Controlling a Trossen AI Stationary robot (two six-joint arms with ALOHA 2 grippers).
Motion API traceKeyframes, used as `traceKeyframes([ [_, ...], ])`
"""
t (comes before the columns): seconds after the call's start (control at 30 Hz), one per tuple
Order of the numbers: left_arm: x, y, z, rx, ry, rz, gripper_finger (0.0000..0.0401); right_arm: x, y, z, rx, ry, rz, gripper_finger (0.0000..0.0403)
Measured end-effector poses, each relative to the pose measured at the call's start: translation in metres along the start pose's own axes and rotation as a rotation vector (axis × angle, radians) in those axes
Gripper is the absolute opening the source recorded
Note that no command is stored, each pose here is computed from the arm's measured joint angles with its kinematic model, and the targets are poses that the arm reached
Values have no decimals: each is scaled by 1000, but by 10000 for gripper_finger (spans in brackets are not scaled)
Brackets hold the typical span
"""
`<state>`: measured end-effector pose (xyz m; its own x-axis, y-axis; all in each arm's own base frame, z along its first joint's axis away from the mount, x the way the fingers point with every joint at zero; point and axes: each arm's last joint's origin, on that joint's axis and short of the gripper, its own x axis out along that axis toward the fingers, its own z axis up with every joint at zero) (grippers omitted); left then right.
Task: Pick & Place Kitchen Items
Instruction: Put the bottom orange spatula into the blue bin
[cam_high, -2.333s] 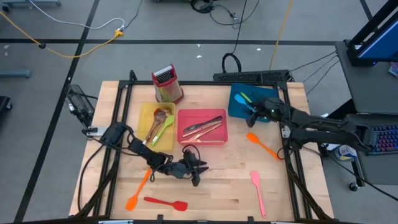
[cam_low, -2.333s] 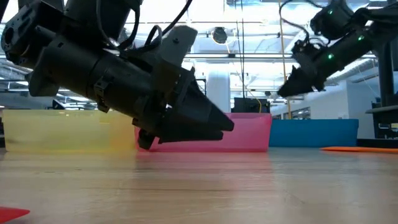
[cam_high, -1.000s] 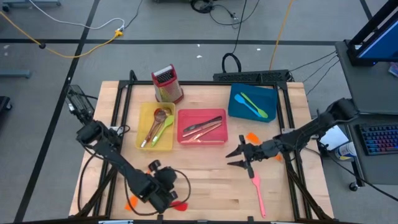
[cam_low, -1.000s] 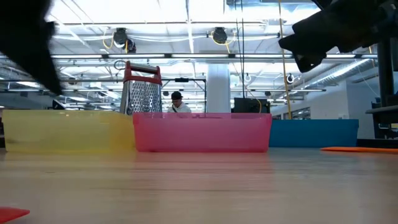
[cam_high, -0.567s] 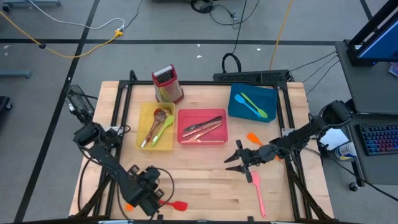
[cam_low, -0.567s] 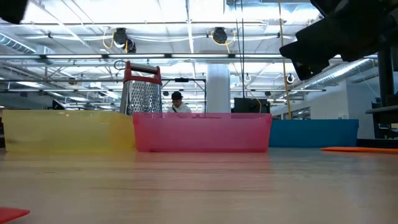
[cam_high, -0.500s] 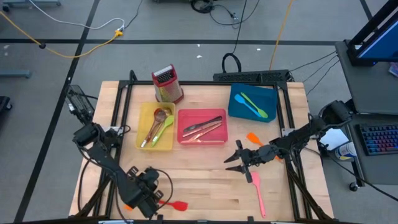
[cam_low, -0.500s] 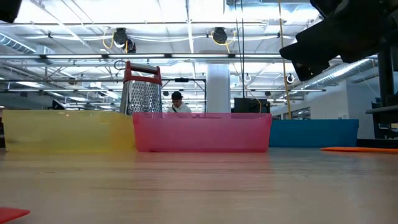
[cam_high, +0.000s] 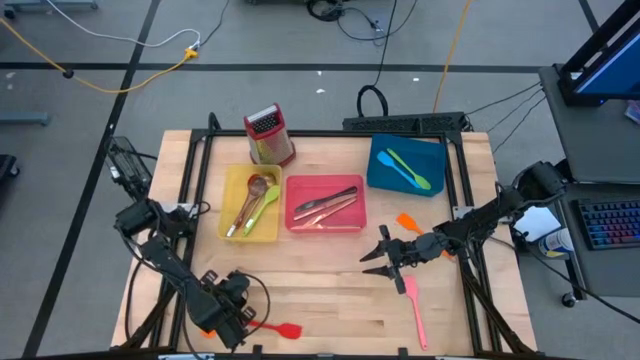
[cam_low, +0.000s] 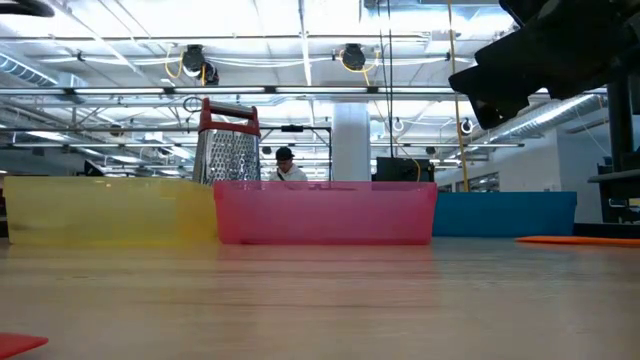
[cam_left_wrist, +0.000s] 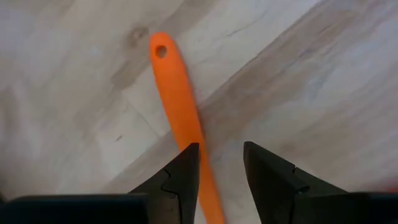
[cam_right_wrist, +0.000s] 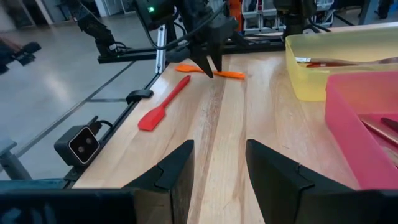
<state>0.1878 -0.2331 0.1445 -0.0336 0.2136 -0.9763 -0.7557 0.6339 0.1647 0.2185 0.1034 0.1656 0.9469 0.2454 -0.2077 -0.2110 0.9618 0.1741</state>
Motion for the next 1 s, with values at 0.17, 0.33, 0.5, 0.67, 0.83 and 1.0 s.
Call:
traceKeyframes([
  [0.17,4,7,1,11,0,10,131,0,0,1,7,-14,4,137],
  [0.33,-7,20,6,27,-44,16,131,0,1,4,10,-37,9,137],
  [0.5,-26,36,13,-12,-96,19,131,0,1,4,10,-44,10,137],
  [0.67,-29,34,13,-18,-104,-39,131,0,1,4,10,-43,10,137],
  [0.83,-5,34,11,-29,-95,-105,131,0,1,4,9,-43,10,137],
  [1.0,20,41,9,-53,-72,-136,131,0,1,4,9,-39,9,137],
])
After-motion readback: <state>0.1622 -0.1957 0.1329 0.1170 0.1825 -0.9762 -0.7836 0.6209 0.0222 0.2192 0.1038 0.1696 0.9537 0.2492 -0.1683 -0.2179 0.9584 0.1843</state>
